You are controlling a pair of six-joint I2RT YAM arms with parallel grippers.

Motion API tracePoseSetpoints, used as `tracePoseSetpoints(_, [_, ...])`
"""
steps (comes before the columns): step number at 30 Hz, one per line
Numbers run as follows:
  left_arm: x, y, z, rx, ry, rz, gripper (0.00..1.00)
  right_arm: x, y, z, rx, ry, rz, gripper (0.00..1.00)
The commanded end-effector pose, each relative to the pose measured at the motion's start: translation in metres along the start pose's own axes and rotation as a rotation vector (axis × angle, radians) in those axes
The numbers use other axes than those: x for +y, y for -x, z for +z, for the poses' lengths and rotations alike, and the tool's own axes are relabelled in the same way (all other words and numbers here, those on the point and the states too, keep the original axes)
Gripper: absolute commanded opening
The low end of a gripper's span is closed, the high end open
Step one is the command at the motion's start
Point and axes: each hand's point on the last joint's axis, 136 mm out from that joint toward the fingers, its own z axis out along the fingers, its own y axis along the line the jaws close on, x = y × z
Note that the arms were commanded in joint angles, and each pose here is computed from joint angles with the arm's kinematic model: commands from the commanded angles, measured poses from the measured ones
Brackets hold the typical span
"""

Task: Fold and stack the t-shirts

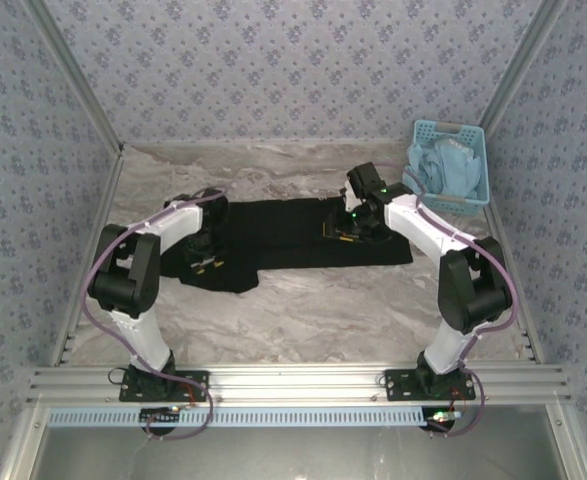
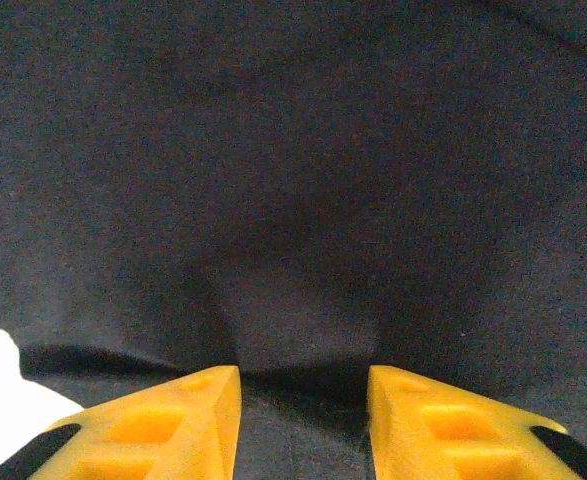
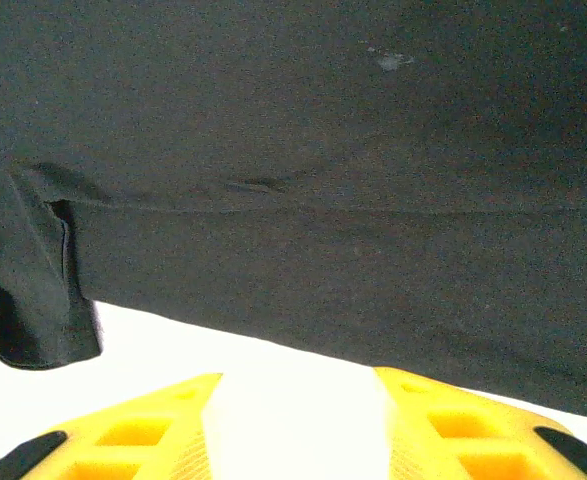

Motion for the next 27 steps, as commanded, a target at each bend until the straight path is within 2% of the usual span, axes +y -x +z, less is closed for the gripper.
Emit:
tracePoseSetpoints(1, [0.002,-0.002,-0.001,0.004,0.036,0.004,0.28,0.002,-0.007,-0.006,0.005,0.014,0.004,0.43])
tracePoseSetpoints(5, [0.012,-0.012,-0.006,0.008,0.058,0.013,0.00,0.003,-0.007,-0.008,0.002,0.014,0.003,0.43])
tracePoseSetpoints(10, [0.040,-0.040,-0.024,0.003,0.056,-0.023,0.00,0.000,-0.007,-0.011,-0.003,0.009,0.004,0.43])
tracePoseSetpoints(15, [0.059,-0.084,-0.013,0.095,0.014,-0.111,0.00,-0.001,-0.009,-0.009,0.003,0.013,0.002,0.43])
tracePoseSetpoints(17, [0.066,-0.099,-0.007,0.123,0.001,-0.157,0.11,-0.002,-0.009,-0.007,0.007,0.011,0.001,0.43])
tracePoseSetpoints(20, [0.081,-0.113,-0.008,0.139,0.024,-0.212,0.20,-0.004,-0.012,-0.005,0.013,0.010,0.007,0.43])
tracePoseSetpoints(21, [0.087,-0.113,-0.011,0.127,0.042,-0.227,0.28,-0.005,-0.013,-0.005,0.014,0.009,0.009,0.43])
tracePoseSetpoints(23, [0.095,-0.107,-0.021,0.069,0.046,-0.248,0.52,-0.008,-0.014,-0.006,0.009,0.002,0.015,0.43])
tracePoseSetpoints(24, [0.094,-0.102,-0.025,0.044,0.026,-0.258,0.57,-0.009,-0.014,-0.008,0.003,0.000,0.019,0.43])
tracePoseSetpoints(27, [0.095,-0.088,-0.031,0.004,-0.040,-0.312,0.58,-0.021,-0.012,-0.016,-0.034,-0.015,0.057,0.43])
